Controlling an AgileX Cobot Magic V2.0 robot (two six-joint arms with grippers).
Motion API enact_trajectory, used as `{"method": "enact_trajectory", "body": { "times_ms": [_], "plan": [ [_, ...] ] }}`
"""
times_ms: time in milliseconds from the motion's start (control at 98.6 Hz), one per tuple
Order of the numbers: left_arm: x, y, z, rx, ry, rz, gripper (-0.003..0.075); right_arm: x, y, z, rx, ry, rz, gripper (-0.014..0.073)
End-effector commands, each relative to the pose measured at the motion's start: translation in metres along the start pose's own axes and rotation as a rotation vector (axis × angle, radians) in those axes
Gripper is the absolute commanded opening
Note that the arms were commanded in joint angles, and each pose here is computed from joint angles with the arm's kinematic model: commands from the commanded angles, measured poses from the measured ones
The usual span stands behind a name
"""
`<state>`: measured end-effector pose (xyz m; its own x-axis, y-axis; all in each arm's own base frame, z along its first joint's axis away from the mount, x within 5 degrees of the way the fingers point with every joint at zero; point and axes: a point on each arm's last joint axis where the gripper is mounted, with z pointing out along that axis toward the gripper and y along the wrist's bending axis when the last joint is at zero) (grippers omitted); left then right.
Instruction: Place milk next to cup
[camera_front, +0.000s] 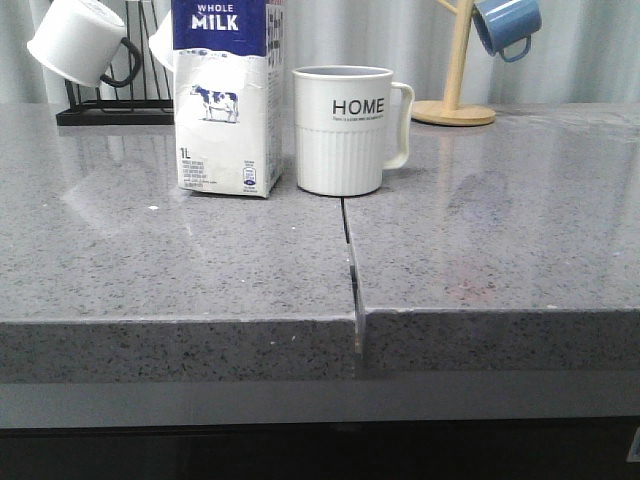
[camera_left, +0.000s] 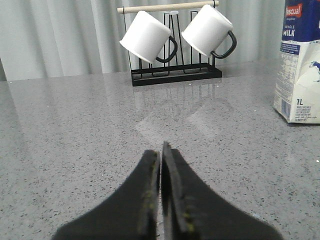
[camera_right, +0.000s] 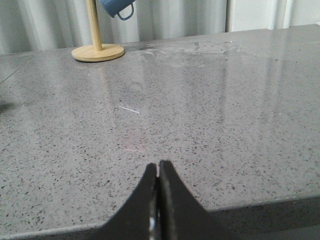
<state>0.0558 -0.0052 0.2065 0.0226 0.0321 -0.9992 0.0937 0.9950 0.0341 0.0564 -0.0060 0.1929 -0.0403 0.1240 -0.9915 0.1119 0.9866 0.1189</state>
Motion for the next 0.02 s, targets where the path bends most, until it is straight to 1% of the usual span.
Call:
{"method": "enact_trajectory", "body": {
  "times_ms": [0, 10],
  "plan": [
    [0.0051, -0.0005, -0.0011, 0.001, -0.071, -0.015, -0.0015, -0.0152, 0.0014, -0.0033, -0.007, -0.125, -0.015, -0.0069],
    [0.0051, -0.0005, -0.0011, 0.001, -0.071, -0.015, -0.0015, -0.0152, 0.0014, -0.0033, -0.007, -0.125, -0.015, -0.0069]
  ]
}}
